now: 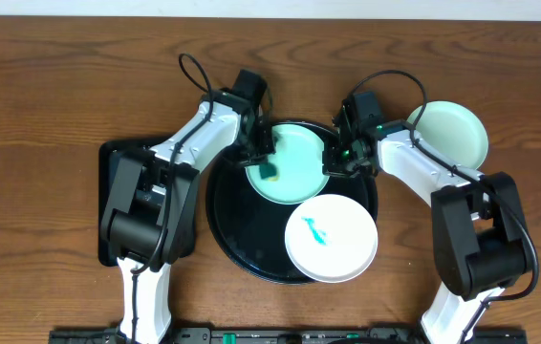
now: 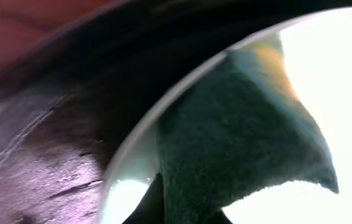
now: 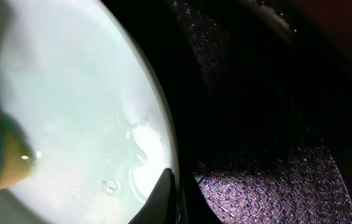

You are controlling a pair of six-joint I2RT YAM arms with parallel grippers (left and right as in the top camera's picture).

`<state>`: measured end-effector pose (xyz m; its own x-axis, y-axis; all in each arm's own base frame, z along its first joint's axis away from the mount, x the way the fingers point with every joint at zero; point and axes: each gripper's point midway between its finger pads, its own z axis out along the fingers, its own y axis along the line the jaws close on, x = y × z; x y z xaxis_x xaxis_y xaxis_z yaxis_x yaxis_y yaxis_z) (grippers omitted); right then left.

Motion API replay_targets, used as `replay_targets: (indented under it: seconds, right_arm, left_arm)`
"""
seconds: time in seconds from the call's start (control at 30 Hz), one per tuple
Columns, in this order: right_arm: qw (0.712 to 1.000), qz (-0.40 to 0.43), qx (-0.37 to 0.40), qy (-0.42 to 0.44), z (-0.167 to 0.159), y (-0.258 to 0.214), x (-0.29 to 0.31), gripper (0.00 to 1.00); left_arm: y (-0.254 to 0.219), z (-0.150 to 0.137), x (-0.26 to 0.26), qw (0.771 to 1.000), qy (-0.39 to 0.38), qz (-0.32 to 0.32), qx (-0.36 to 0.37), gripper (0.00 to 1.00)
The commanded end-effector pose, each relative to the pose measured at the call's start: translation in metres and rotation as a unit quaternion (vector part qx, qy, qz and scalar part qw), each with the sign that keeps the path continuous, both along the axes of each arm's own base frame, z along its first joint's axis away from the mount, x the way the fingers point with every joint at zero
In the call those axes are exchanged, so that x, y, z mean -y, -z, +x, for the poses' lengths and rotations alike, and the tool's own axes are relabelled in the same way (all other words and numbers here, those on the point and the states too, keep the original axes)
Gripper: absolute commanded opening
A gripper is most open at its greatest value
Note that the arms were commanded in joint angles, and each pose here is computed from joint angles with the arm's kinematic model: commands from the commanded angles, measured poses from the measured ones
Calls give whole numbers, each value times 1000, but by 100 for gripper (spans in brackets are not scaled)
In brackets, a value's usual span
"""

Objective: Clean dirty plates on tray and stack at the side
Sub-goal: 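Scrub the tilted mint plate's face with the sponge in the left gripper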

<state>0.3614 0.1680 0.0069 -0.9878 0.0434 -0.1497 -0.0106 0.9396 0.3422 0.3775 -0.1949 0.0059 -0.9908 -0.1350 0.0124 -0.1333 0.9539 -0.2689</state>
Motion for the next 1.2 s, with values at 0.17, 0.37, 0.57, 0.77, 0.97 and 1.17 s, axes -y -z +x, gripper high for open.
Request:
replay_targets:
  seconds: [0.17, 0.37, 0.57, 0.77, 0.97, 1.17]
  right_arm:
    - [1000, -2, -23, -19, -13, 9, 0, 1]
    - [1000, -1, -21, -18, -12, 9, -1, 1]
    - [1000, -1, -21, -18, -12, 9, -1, 1]
    - [1000, -2, -22, -18, -12, 9, -1, 1]
    - [1000, -3, -25, -18, -14, 9, 0, 1]
    - [999, -4, -28, -18, -15, 9, 0, 1]
  left_arm:
    - [30, -40, -42, 988, 81, 115, -61, 7]
    - [19, -68, 38, 984, 159, -37, -76, 7]
    - [14, -83, 103, 978, 181, -86, -53, 7]
    - [9, -87, 143, 975, 187, -117, -22, 7]
    - [10, -59, 136, 986, 130, -105, 7, 7]
    - [16, -6, 87, 997, 26, -49, 50, 7]
